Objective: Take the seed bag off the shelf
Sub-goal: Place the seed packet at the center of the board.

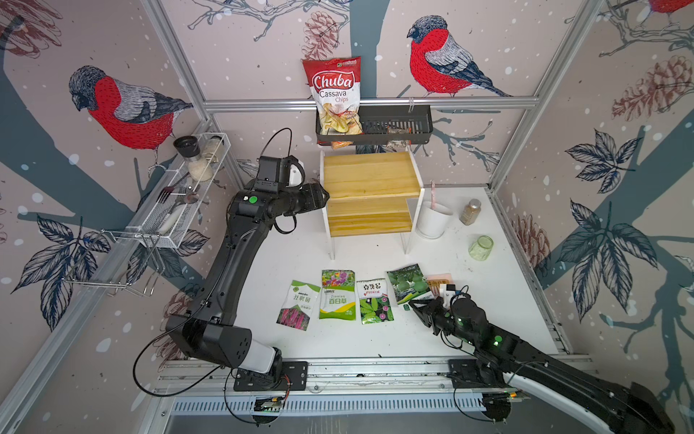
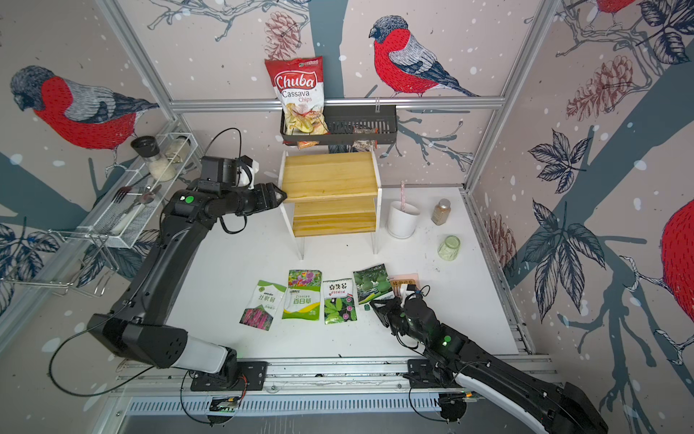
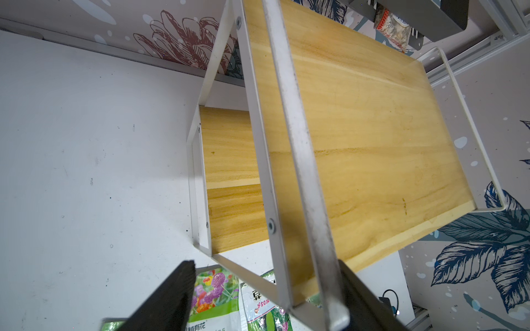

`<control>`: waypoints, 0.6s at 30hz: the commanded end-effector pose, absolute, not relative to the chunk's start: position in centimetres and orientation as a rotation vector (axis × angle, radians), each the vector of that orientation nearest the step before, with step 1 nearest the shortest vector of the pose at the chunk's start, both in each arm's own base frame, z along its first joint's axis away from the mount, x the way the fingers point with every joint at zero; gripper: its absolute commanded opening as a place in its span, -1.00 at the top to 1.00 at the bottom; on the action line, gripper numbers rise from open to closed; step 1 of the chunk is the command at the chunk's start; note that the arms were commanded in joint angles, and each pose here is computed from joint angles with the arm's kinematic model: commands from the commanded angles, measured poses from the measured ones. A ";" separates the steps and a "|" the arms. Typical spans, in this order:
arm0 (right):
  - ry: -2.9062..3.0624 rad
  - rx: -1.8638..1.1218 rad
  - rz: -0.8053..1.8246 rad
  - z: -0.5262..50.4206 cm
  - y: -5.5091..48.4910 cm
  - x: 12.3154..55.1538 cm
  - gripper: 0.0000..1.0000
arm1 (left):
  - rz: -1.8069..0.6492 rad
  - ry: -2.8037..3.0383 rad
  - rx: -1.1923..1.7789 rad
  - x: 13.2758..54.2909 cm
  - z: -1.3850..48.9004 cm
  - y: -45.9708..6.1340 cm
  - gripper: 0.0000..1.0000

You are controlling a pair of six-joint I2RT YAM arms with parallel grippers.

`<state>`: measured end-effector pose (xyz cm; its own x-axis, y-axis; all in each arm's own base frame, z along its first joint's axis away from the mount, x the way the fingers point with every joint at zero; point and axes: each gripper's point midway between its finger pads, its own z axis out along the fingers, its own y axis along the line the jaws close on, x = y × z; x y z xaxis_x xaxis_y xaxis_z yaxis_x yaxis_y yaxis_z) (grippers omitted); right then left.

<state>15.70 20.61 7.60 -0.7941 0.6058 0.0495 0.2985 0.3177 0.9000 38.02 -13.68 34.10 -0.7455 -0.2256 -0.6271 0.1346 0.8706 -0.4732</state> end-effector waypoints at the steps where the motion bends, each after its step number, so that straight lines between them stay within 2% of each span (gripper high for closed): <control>1: 2.297 0.899 1.439 5.9 20.0 15.6 1.00 | -0.607 2.343 -0.103 38.0 33.4 -12.9 -0.52; 14: 2.536 1.022 1.298 1.1 19.4 12.9 0.97 | -0.548 2.352 -0.122 37.2 33.1 -11.9 -0.58; 16: 2.572 1.023 1.259 1.0 19.3 12.6 0.54 | -0.535 2.352 -0.126 37.1 33.2 -11.7 -0.68; 18: 2.584 1.033 1.244 1.1 19.2 12.6 -0.35 | -0.520 2.348 -0.130 37.0 33.4 -11.5 -0.75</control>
<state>13.67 19.79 2.28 -0.7666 0.6175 0.1761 0.4958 0.3949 0.7735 37.57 -12.61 33.72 -0.7356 -0.2401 -0.6335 0.0928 0.8905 -0.4453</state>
